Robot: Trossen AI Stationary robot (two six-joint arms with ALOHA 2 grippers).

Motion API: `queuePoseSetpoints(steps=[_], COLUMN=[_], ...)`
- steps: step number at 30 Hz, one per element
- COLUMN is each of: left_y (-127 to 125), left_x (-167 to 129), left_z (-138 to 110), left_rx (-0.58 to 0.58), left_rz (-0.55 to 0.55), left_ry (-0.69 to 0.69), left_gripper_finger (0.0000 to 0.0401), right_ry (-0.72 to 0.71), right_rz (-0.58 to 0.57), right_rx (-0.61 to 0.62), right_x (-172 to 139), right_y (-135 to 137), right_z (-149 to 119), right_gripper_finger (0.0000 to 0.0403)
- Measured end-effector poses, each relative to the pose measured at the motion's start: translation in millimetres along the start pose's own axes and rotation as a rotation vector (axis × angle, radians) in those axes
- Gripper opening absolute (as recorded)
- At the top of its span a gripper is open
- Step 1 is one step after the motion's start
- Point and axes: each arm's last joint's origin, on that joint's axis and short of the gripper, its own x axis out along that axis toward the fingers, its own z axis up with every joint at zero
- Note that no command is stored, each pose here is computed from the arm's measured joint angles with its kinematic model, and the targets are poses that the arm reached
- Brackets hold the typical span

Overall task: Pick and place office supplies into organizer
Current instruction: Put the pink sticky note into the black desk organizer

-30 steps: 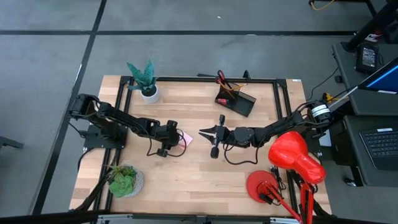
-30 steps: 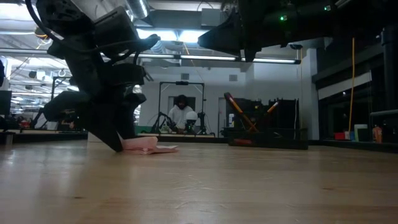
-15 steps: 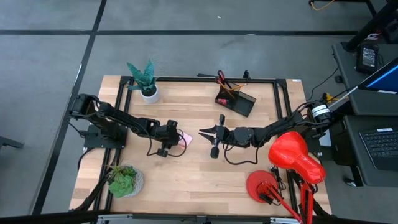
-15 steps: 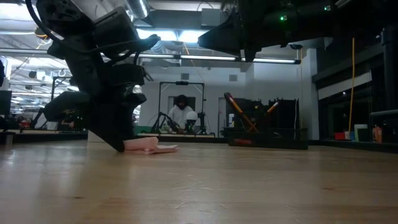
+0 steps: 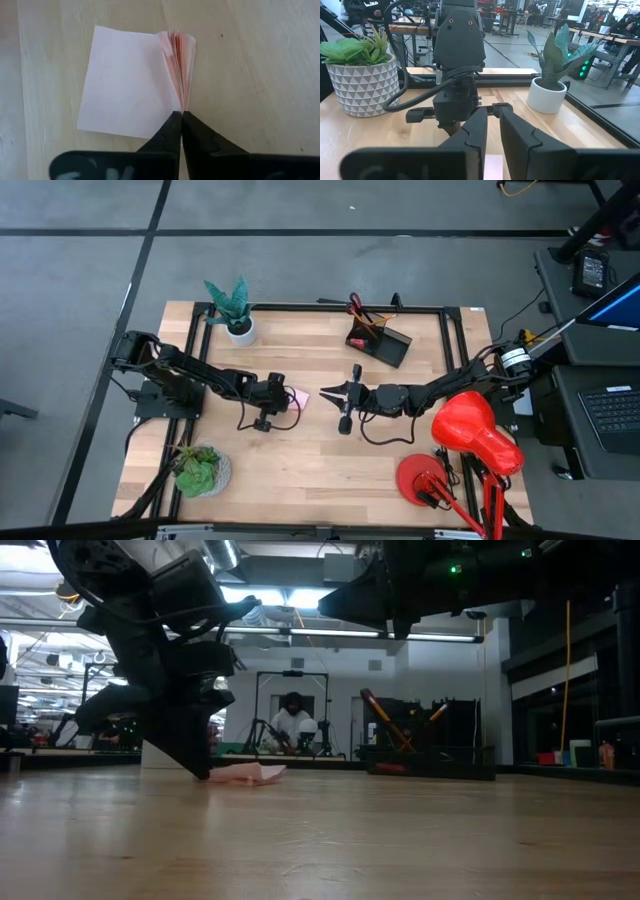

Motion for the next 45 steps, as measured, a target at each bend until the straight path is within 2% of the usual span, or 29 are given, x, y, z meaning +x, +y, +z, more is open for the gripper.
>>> queuePoseSetpoints(steps=[10,19,23,33,37,41,45], left_y=[1.0,6.7,4.8,-1.6,-0.7,1.7,3.5], left_x=[-7.3,-39.4,-50.7,-56.1,-58.6,-64.8,-69.9], left_z=[2.1,13.2,15.9,20.9,24.9,35.0,42.9], left_rx=[-0.005,-0.013,0.013,0.041,0.073,0.072,0.110], left_rz=[0.006,0.076,0.147,0.211,0.216,0.224,0.238], left_ry=[-0.027,-0.166,-0.196,-0.235,-0.237,-0.265,-0.287], left_gripper_finger=[0.0002,0.0002,0.0002,0.0002,0.0002,0.0002,0.0002], right_ry=[0.000,0.000,0.000,0.003,0.047,0.211,0.292], right_rz=[0.000,0.000,0.000,0.007,0.055,0.071,0.066], right_rx=[0.000,0.000,0.006,-0.025,-0.076,-0.162,-0.143], right_x=[0.0,0.0,0.0,0.1,8.6,20.5,28.9], right_y=[0.0,0.0,0.0,0.7,6.0,11.5,13.8], right_z=[0.0,0.0,0.0,0.2,9.7,21.8,38.1], right_gripper_finger=[0.0055,0.0055,0.0055,0.0056,0.0056,0.0069,0.0100])
